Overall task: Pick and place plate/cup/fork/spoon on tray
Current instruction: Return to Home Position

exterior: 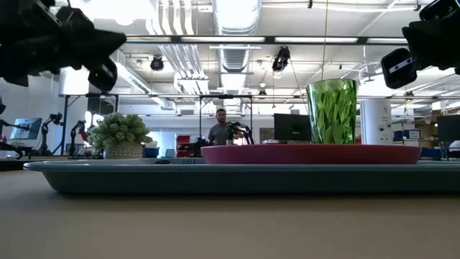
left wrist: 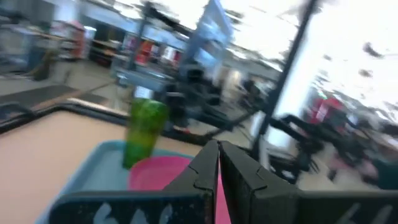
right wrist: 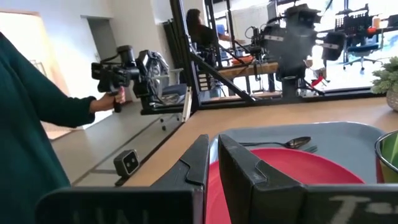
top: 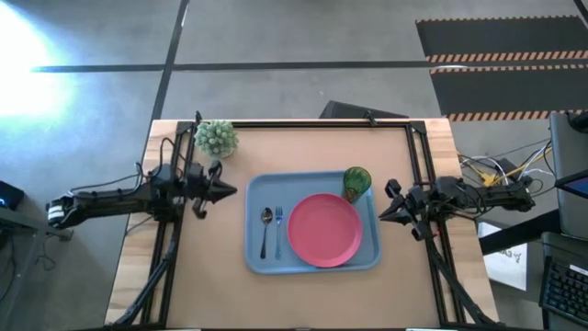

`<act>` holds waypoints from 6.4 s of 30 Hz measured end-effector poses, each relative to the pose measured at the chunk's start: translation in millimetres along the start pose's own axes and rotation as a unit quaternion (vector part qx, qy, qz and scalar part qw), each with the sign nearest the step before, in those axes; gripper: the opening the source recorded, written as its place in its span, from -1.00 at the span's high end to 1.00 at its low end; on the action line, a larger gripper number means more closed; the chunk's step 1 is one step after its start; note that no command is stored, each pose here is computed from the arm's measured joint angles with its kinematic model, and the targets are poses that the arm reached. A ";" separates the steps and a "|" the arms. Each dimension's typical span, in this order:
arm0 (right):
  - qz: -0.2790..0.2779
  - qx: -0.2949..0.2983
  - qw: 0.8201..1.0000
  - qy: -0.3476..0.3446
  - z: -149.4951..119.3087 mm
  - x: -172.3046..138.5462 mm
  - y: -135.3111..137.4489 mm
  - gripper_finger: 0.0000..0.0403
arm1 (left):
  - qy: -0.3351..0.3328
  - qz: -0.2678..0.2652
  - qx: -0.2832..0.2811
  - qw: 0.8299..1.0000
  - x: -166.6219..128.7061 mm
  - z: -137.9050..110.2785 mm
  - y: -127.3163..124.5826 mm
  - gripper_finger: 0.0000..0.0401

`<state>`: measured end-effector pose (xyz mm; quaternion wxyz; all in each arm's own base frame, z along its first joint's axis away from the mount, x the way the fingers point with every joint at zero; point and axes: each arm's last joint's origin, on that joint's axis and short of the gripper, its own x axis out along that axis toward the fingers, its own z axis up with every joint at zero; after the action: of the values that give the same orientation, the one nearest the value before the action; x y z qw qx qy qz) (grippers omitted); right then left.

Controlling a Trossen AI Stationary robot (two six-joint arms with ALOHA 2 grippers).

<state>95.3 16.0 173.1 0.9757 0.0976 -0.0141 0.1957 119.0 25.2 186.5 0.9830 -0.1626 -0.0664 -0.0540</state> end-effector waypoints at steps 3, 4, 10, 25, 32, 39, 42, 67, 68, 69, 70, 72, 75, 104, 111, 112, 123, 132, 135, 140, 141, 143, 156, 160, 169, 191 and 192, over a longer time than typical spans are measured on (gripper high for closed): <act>0.001 0.000 1.000 -0.002 0.3 0.0 0.1 0.88 | 0.017 -0.021 0.006 1.000 4.8 2.4 -5.6 1.00; 0.002 -0.001 1.000 -0.005 0.9 0.0 0.2 0.88 | 0.030 -0.022 0.000 0.999 5.7 0.8 -6.2 1.00; 0.003 -0.002 1.000 -0.007 1.4 0.0 0.4 0.88 | 0.049 -0.015 -0.005 0.999 8.2 -4.0 -10.0 1.00; 0.015 0.006 1.000 -0.003 0.9 0.0 1.0 0.88 | 0.121 0.010 0.036 0.992 -0.6 -30.3 -3.5 1.00; -0.003 -0.011 1.000 0.009 -1.9 0.4 -0.6 0.88 | 0.129 -0.009 0.042 0.991 -1.5 -31.0 -4.7 1.00; -0.003 -0.022 1.000 0.010 -2.1 0.7 -0.8 0.88 | 0.103 -0.087 0.022 0.991 -0.4 -13.4 -15.2 1.00; -0.003 -0.019 1.000 0.010 -2.0 0.7 -0.8 0.88 | 0.088 -0.076 0.033 0.993 -0.7 -9.2 -16.0 1.00; -0.001 -0.030 1.000 0.003 3.2 0.2 0.5 0.89 | 0.156 0.019 0.040 0.987 -2.9 -34.2 -10.2 1.00; -0.001 -0.030 1.000 0.003 3.2 0.2 0.5 0.89 | 0.157 0.019 0.040 0.987 -2.7 -34.4 -10.1 1.00; -0.001 -0.030 1.000 0.002 3.3 0.2 0.6 0.89 | 0.158 0.019 0.040 0.986 -2.5 -34.5 -10.0 1.00; -0.001 -0.030 1.000 0.002 3.3 0.2 0.6 0.89 | 0.156 0.019 0.040 0.987 -2.1 -34.3 -10.0 1.00; -0.001 -0.025 1.000 0.002 3.4 0.2 0.6 0.89 | 0.152 0.018 0.041 0.987 -1.7 -33.6 -10.2 1.00; -0.002 -0.021 1.000 0.003 3.3 0.2 0.6 0.89 | 0.147 0.016 0.042 0.988 -1.1 -32.6 -10.4 1.00; -0.030 -0.137 0.989 0.048 -3.7 2.1 -3.1 0.89 | 0.148 0.016 0.043 0.988 -1.2 -32.8 -10.4 1.00; -0.033 -0.081 0.995 0.047 -3.9 2.2 -3.2 0.89 | 0.149 0.016 0.042 0.988 -1.1 -33.0 -10.3 1.00; -0.033 -0.068 0.996 0.046 -3.9 2.2 -3.2 0.89 | 0.149 0.016 0.042 0.988 -1.1 -33.0 -10.3 1.00; -0.036 -0.003 0.998 0.043 -4.0 2.3 -3.2 0.89 | 0.149 0.016 0.042 0.988 -1.2 -33.1 -10.3 1.00; -0.036 -0.003 0.998 0.043 -4.2 2.3 -3.3 0.89 | 0.149 0.016 0.042 0.988 -1.2 -33.1 -10.3 1.00; -0.036 -0.003 0.998 0.043 -4.2 2.3 -3.3 0.89 | 0.149 0.016 0.042 0.988 -1.2 -33.1 -10.3 1.00; -0.036 -0.003 0.998 0.043 -4.2 2.3 -3.3 0.89 | 0.149 0.016 0.042 0.988 -1.2 -33.2 -10.2 1.00; -0.036 -0.003 0.998 0.043 -4.2 2.3 -3.3 0.89 | 0.149 0.016 0.042 0.988 -1.2 -33.2 -10.2 1.00; -0.036 -0.003 0.998 0.043 -4.2 2.3 -3.3 0.89 | 0.149 0.016 0.042 0.988 -1.2 -33.2 -10.2 1.00; -0.036 -0.003 0.998 0.043 -4.2 2.3 -3.3 0.89 | 0.143 0.015 0.043 0.989 -1.8 -32.3 -10.7 1.00; -0.036 -0.003 0.998 0.043 -4.3 2.3 -3.3 0.89 | 0.120 0.008 0.049 0.992 -9.4 -30.9 -12.6 1.00; -0.036 -0.003 0.998 0.042 -4.2 2.3 -3.3 0.89 | 0.021 -0.023 0.070 0.997 -22.1 -13.6 -21.5 1.00; -0.036 -0.002 0.998 0.045 -4.7 3.2 -3.7 0.89 | -0.012 -0.032 0.077 0.996 -20.8 -7.7 -23.4 1.00; -0.036 -0.002 0.998 0.045 -4.7 3.2 -3.7 0.89 | -0.010 -0.032 0.077 0.996 -20.6 -8.0 -23.3 1.00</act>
<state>99.6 14.8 168.0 0.9821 0.0869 0.0326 0.1641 96.7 2.4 183.2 0.9897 -0.0847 -0.0850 -0.0784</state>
